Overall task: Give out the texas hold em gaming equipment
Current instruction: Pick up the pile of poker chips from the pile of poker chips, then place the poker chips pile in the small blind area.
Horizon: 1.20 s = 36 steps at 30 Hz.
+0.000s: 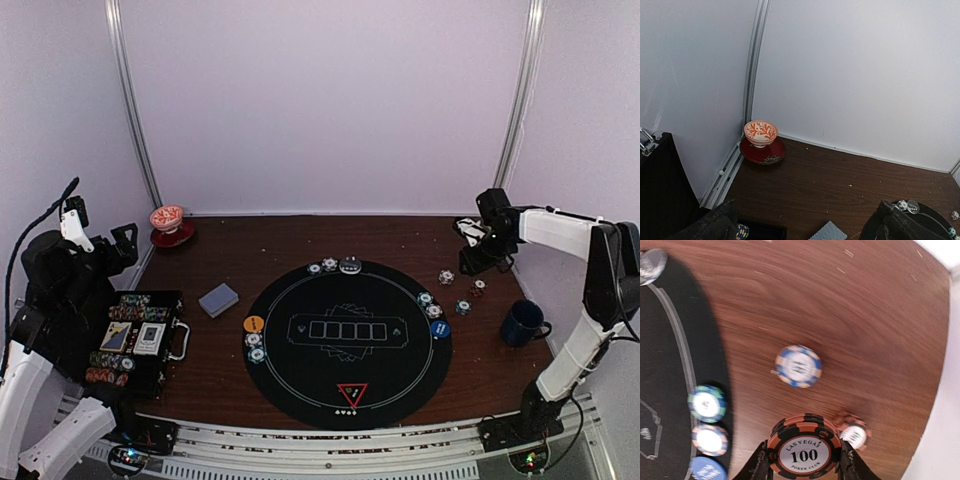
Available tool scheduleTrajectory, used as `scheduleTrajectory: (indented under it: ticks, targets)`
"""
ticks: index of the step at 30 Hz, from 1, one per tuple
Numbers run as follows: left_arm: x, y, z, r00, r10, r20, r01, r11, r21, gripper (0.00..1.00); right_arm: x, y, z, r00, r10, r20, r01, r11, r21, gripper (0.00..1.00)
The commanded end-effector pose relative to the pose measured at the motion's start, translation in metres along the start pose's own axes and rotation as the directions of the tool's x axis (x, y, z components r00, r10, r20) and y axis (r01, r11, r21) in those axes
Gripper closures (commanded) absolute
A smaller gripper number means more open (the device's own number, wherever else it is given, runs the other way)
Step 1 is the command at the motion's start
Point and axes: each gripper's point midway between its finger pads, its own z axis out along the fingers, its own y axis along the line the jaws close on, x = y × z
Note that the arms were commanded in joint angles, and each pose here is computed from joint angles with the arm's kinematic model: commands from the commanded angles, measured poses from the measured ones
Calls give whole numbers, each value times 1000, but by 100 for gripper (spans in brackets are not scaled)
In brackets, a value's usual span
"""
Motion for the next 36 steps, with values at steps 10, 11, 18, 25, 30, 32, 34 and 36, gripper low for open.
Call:
scheduleTrajectory:
  ticks: [10, 11, 18, 25, 30, 32, 34, 36]
  targets:
    - [-10, -2, 1, 999, -13, 44, 12, 1000, 12, 2, -66, 101, 12, 984, -177, 30, 180, 973, -144, 72]
    - [-10, -2, 0, 999, -13, 44, 12, 1000, 12, 2, -65, 106, 17, 982, -188, 21, 189, 971, -148, 72]
    - [-10, -2, 0, 999, -14, 45, 14, 1000, 15, 2, -45, 131, 49, 969, -245, -35, 238, 959, -152, 72]
    - [-11, -2, -1, 999, -14, 50, 13, 1000, 14, 2, -30, 129, 60, 961, -268, -62, 259, 958, -125, 72]
    - [-11, -2, -1, 999, -14, 49, 13, 1000, 13, 2, -22, 126, 66, 958, -278, -75, 269, 957, -111, 72]
    - [-11, -2, -1, 999, -14, 49, 13, 1000, 13, 2, -22, 124, 68, 958, -278, -73, 270, 957, -101, 72]
    - [-11, -2, -1, 999, -14, 50, 13, 1000, 12, 2, -22, 123, 70, 957, -280, -74, 273, 958, -93, 72]
    - [-11, -1, -1, 999, -14, 49, 13, 1000, 12, 2, -22, 122, 72, 957, -279, -80, 272, 958, -87, 72]
